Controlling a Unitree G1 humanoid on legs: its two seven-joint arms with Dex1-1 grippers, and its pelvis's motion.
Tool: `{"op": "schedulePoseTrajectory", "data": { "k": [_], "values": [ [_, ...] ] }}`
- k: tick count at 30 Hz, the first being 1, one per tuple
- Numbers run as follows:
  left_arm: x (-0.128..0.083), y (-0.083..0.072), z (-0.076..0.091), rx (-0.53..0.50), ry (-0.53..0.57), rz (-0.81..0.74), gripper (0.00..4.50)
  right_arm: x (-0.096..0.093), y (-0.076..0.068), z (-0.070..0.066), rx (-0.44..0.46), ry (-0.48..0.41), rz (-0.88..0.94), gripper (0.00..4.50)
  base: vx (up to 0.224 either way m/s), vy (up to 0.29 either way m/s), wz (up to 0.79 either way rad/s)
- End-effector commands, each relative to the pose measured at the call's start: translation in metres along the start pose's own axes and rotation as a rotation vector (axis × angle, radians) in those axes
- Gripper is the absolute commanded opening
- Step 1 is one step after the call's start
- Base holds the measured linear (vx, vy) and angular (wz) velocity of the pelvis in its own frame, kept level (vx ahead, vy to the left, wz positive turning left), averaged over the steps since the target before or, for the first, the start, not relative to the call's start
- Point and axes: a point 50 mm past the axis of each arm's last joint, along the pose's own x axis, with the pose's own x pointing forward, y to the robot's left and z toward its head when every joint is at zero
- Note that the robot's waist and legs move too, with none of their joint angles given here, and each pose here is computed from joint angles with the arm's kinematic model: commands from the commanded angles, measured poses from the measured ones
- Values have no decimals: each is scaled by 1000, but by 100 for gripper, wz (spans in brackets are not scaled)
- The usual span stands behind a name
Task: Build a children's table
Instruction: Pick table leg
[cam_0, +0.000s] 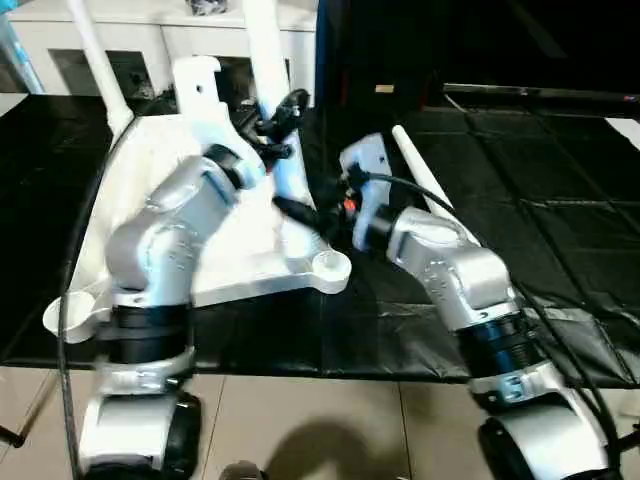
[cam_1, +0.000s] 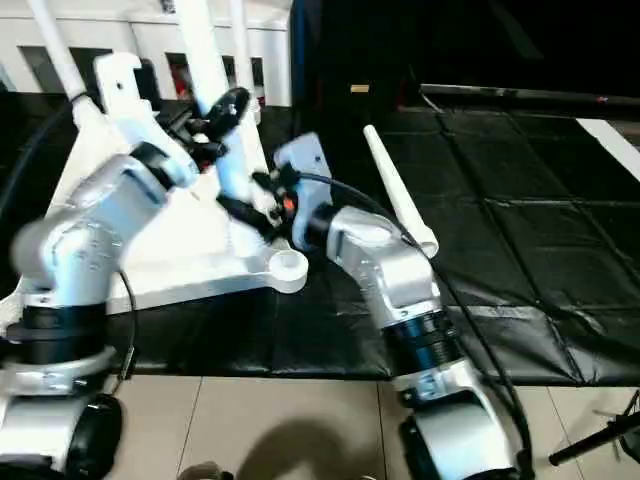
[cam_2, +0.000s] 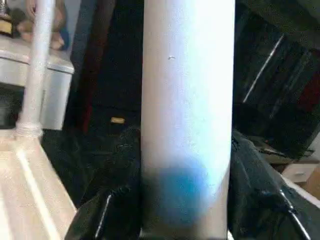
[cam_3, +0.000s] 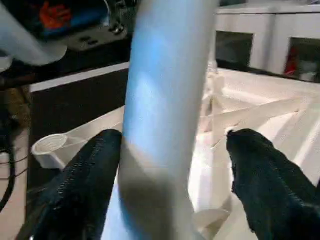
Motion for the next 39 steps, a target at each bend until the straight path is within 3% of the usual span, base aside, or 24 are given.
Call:
{"op": "schedulePoseTrajectory", "data": {
  "k": [1,8,13,17,28,39],
  "values": [
    [3,-4,7,24,1,-30,184,-4,-4,12,45,-29,38,354,0,0,0],
    [0,-4,9,23,43,-121,184,-13,-12,20,118,-35,133,354,0,0,0],
    [0,-9,12,-1,60,-193,184,-12,-12,18,79,24,191,354,0,0,0],
    [-1,-12,13,37,84,-242,184,-11,-11,18,76,59,230,354,0,0,0],
    [-7,-30,9,52,135,-408,184,-3,-6,11,150,119,280,354,0,0,0],
    [-8,-39,11,32,137,-485,184,-2,-3,4,230,139,319,354,0,0,0]
  ]
}}
